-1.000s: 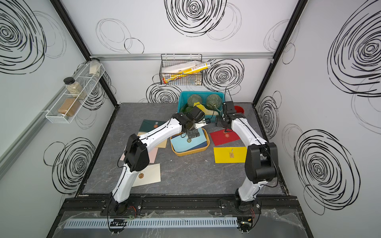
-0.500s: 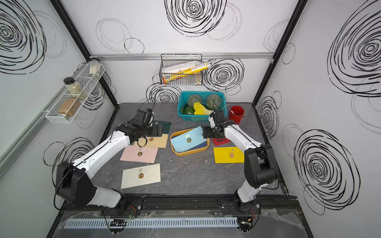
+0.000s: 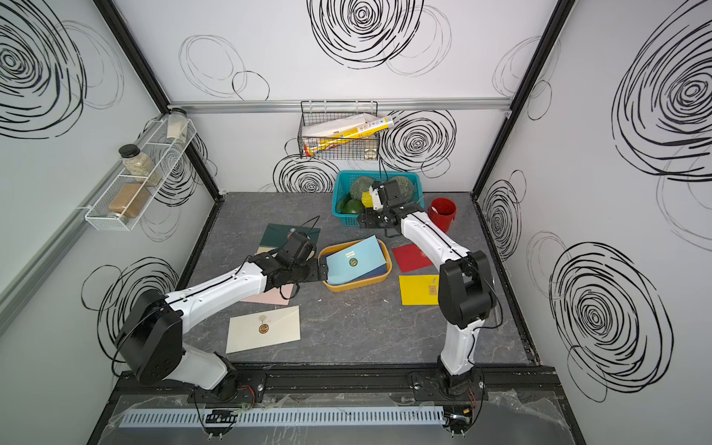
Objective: Put the sealed envelopes into the storage box
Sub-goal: Adjust the envelope in the storage box.
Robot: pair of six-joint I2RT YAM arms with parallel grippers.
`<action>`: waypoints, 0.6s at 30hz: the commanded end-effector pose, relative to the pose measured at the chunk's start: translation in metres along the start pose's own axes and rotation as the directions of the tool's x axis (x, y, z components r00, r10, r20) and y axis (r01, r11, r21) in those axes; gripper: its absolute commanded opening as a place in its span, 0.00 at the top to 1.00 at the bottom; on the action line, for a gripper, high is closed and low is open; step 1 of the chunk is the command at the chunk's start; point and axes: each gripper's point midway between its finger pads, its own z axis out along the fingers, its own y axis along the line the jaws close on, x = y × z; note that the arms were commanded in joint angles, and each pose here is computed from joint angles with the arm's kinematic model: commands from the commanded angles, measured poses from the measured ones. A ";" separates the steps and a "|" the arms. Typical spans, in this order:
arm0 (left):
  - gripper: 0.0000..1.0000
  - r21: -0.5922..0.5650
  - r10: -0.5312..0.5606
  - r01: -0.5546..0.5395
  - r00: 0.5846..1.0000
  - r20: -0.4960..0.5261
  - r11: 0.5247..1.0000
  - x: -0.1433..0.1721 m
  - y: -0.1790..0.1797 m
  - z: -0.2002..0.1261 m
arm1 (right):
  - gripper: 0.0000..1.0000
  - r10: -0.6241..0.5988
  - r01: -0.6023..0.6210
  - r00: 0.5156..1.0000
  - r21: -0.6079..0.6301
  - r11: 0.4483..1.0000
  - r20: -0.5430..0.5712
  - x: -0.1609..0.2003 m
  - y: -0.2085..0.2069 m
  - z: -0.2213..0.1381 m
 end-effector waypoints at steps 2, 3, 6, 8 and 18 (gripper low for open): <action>0.01 0.009 -0.037 0.036 0.998 0.046 0.999 -0.006 0.000 -0.003 | 0.22 0.006 -0.010 0.996 -0.038 0.999 -0.089 0.022 0.014 0.032; 0.01 0.007 -0.037 0.037 0.998 0.047 0.999 -0.006 0.000 -0.003 | 0.22 0.006 -0.011 0.994 -0.043 0.999 -0.107 0.028 0.014 0.036; 0.01 0.009 -0.043 0.043 0.998 0.053 0.999 -0.008 0.001 -0.004 | 0.22 0.015 -0.021 0.988 -0.034 0.999 -0.153 0.049 0.008 0.042; 0.01 0.012 -0.051 0.050 0.997 0.057 0.999 -0.010 0.004 -0.005 | 0.21 0.025 -0.028 0.984 -0.014 1.000 -0.176 0.064 0.002 0.039; 0.01 0.015 -0.050 0.049 0.997 0.065 0.999 -0.018 0.004 -0.010 | 0.17 0.028 -0.027 0.996 0.016 1.000 -0.082 0.045 0.002 0.001</action>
